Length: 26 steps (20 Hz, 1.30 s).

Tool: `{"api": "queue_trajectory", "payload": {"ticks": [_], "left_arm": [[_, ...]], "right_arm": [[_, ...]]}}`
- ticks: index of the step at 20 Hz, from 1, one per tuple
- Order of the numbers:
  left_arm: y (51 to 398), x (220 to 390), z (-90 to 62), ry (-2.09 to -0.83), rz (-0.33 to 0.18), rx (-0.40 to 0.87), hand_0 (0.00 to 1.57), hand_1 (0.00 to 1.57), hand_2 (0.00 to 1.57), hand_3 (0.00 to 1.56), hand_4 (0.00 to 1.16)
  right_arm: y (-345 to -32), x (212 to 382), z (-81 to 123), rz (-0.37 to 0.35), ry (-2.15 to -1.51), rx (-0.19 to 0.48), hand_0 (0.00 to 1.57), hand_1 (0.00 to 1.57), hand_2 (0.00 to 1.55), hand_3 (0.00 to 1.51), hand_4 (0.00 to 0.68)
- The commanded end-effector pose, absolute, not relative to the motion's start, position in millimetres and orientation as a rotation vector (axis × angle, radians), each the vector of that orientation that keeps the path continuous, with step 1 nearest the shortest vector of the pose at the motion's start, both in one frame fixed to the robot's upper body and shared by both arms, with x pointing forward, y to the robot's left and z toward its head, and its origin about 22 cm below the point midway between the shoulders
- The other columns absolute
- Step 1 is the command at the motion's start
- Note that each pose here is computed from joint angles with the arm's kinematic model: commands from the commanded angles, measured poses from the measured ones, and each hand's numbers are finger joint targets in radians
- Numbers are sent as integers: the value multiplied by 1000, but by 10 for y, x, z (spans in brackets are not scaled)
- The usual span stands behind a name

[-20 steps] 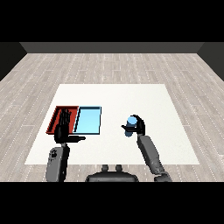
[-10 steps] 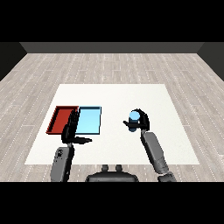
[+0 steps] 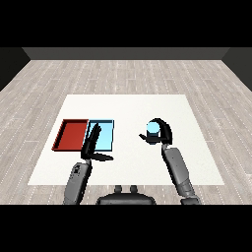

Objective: Pick the blue can and put it in the blue box

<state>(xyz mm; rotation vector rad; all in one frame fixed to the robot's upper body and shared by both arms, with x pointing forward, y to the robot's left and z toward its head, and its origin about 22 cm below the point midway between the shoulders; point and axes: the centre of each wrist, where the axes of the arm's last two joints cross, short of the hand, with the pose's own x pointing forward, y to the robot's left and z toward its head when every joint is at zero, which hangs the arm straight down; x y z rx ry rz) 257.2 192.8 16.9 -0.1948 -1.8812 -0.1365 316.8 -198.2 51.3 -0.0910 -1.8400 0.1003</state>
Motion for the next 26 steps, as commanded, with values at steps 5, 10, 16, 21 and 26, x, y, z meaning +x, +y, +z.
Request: {"api": "queue_trajectory", "payload": {"ticks": [5,10,16,21,26], "left_arm": [[1495,2663,171,-1832,-138,-268,0,0,0,0,0],[1511,2516,100,-1770,-158,-336,0,0,0,0,0],[1380,2735,-25,-1759,-166,-327,0,0,0,0,0],[1413,2805,199,-1739,-166,-311,0,0,0,0,0],[1171,2827,-134,-1717,-144,-314,0,0,0,0,0]], "right_arm": [[-1613,3153,512,138,-1868,-103,1435,1435,1452,1404,606],[-1331,3055,745,184,-1880,-120,1444,1444,1451,1398,614],[-1491,3171,596,200,-1873,-72,1460,1460,1460,1398,610],[-1177,3082,756,197,-1885,-65,1487,1487,1467,1400,609],[-1350,3057,766,215,-1921,-49,1493,1493,1469,1401,610]]}}
